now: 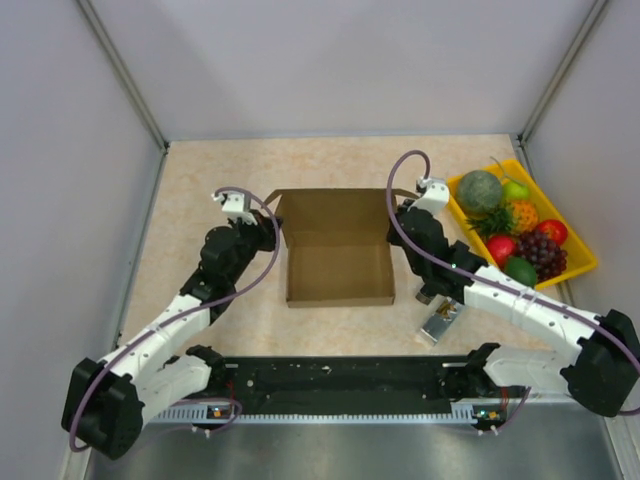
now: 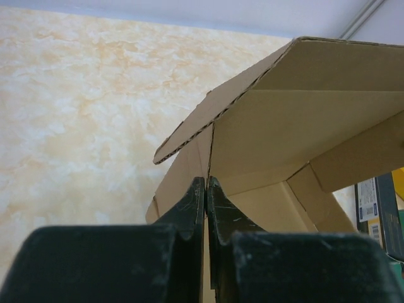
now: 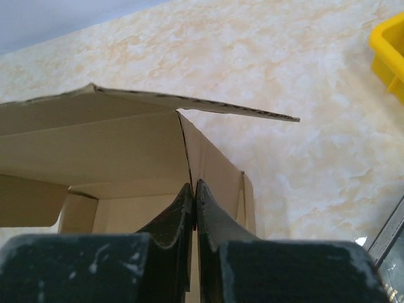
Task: Fold the paper box
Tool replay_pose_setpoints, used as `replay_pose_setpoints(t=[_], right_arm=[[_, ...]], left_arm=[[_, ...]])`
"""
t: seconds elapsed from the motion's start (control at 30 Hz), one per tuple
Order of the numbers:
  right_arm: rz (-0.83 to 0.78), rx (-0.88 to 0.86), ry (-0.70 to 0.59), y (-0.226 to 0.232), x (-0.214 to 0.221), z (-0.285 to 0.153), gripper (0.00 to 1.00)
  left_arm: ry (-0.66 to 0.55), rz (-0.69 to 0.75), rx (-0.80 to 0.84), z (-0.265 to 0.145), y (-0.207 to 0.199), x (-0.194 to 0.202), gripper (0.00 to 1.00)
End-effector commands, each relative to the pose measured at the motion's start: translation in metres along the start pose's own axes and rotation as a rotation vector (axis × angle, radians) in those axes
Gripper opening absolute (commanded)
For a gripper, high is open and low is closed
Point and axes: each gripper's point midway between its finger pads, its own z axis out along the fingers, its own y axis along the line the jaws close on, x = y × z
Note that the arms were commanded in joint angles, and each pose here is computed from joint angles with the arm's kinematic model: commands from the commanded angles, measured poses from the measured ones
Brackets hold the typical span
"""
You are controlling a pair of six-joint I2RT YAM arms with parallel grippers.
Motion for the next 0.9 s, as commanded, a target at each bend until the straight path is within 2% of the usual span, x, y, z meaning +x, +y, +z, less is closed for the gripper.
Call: replay_pose_setpoints(t=[0.0, 0.33, 0.57, 0.73, 0.87], right_arm=[[-0.033, -0.064, 0.08, 0.009, 0.038, -0.013, 0.0], [-0.173, -0.073, 0.094, -0.004, 0.065, -0.022, 0.0], [-0.287, -0.109, 0.067, -0.015, 0.061, -0.031, 0.0], [-0.28, -0.146, 0.076, -0.011, 0.063, -0.035, 0.0], [-0.18, -0.169, 0.087, -0.002, 0.068, -0.033, 0.0]], left_arm=[[0.041, -0.042, 0.091, -0.014, -0.016, 0.028, 0.0], [0.076, -0.055, 0.124, -0.025, -0.025, 0.055, 0.0], [0.094, -0.088, 0.108, -0.028, -0.028, 0.068, 0.0], [0.1, -0.188, 0.103, -0.026, -0.043, 0.049, 0.0], [0.054, -0.16, 0.072, -0.024, -0.043, 0.025, 0.0]])
